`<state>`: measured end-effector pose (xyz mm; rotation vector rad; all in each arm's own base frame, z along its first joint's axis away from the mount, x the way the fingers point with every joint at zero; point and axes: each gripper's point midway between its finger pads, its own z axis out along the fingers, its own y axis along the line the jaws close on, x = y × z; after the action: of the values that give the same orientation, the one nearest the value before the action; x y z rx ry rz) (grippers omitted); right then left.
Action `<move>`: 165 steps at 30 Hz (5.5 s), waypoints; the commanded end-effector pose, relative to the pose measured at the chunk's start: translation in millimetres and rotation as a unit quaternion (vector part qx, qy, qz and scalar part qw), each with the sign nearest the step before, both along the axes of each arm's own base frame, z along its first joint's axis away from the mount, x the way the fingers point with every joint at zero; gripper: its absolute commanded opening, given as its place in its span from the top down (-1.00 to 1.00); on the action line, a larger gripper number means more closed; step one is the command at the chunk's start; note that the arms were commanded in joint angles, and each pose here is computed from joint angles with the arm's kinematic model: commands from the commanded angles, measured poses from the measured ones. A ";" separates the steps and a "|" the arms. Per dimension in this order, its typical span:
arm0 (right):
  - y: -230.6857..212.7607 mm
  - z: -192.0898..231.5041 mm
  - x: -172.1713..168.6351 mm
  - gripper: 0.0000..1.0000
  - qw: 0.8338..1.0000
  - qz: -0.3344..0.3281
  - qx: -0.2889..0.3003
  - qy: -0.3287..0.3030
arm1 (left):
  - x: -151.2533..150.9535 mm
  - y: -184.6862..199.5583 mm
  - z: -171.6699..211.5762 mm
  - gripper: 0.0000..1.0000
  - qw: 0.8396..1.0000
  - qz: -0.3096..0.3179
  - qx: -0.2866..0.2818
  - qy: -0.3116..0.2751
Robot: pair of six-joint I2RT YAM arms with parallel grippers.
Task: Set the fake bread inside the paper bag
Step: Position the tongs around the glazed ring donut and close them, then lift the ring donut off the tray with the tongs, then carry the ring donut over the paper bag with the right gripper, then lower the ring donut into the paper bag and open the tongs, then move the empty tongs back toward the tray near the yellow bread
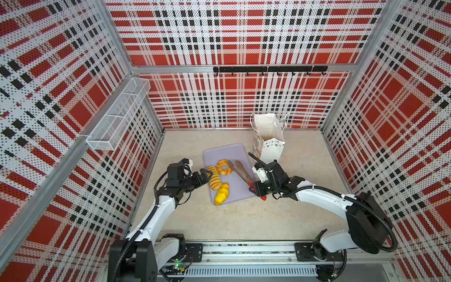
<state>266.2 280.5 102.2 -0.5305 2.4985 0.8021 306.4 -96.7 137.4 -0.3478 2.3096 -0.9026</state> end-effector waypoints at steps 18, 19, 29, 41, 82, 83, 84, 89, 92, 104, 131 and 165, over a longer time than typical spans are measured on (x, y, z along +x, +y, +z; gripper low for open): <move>12.6 3.3 27.4 0.35 0.999 0.044 0.000 -0.012 | -2.7 -11.8 -0.3 -0.96 1.000 -0.022 0.002 0.002; 12.9 2.2 27.5 0.35 0.999 0.046 -0.002 -0.012 | -2.3 -10.7 0.3 -0.96 1.000 -0.021 0.002 0.001; 12.2 -19.9 33.4 0.36 0.998 0.054 -0.045 0.004 | -2.6 -9.7 -3.2 -0.96 1.000 -0.019 0.001 0.007; 15.9 -21.2 25.7 0.39 0.992 0.085 -0.096 -0.018 | -2.9 -8.8 4.7 -0.96 1.000 -0.016 0.000 -0.008; -23.7 138.2 -22.2 0.63 0.972 0.042 0.069 -0.222 | -17.0 -24.0 117.2 -0.96 0.977 -0.017 -0.059 -0.205; -25.4 142.9 -23.7 0.63 0.970 0.041 0.072 -0.230 | -17.6 -25.7 124.7 -0.96 0.974 -0.019 -0.065 -0.216; -27.5 147.5 -25.0 0.63 0.968 0.040 0.074 -0.237 | -18.3 -27.4 131.5 -0.96 0.971 -0.021 -0.071 -0.226; -39.5 173.9 -30.4 0.63 0.956 0.026 0.087 -0.277 | -24.4 -46.6 165.5 -0.96 0.950 -0.049 -0.112 -0.287; -48.8 197.6 -34.1 0.62 0.945 0.012 0.098 -0.310 | -27.3 -58.1 183.5 -0.96 0.937 -0.067 -0.123 -0.321; -142.3 257.6 -10.9 0.61 0.882 -0.207 0.016 -0.422 | -18.0 -127.3 236.1 -0.96 0.894 -0.176 -0.130 -0.391; -156.3 203.0 50.3 0.60 0.868 -0.300 -0.178 -0.353 | 19.4 -149.7 247.4 -0.96 0.887 -0.175 -0.099 -0.415; -75.0 207.8 -19.8 0.46 0.936 -0.058 0.060 -0.341 | 0.2 -92.8 154.6 -0.96 0.958 -0.046 -0.045 -0.281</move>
<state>264.7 176.4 300.2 -0.3864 1.8496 0.3896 305.7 -198.2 310.1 0.0753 1.7084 -1.0348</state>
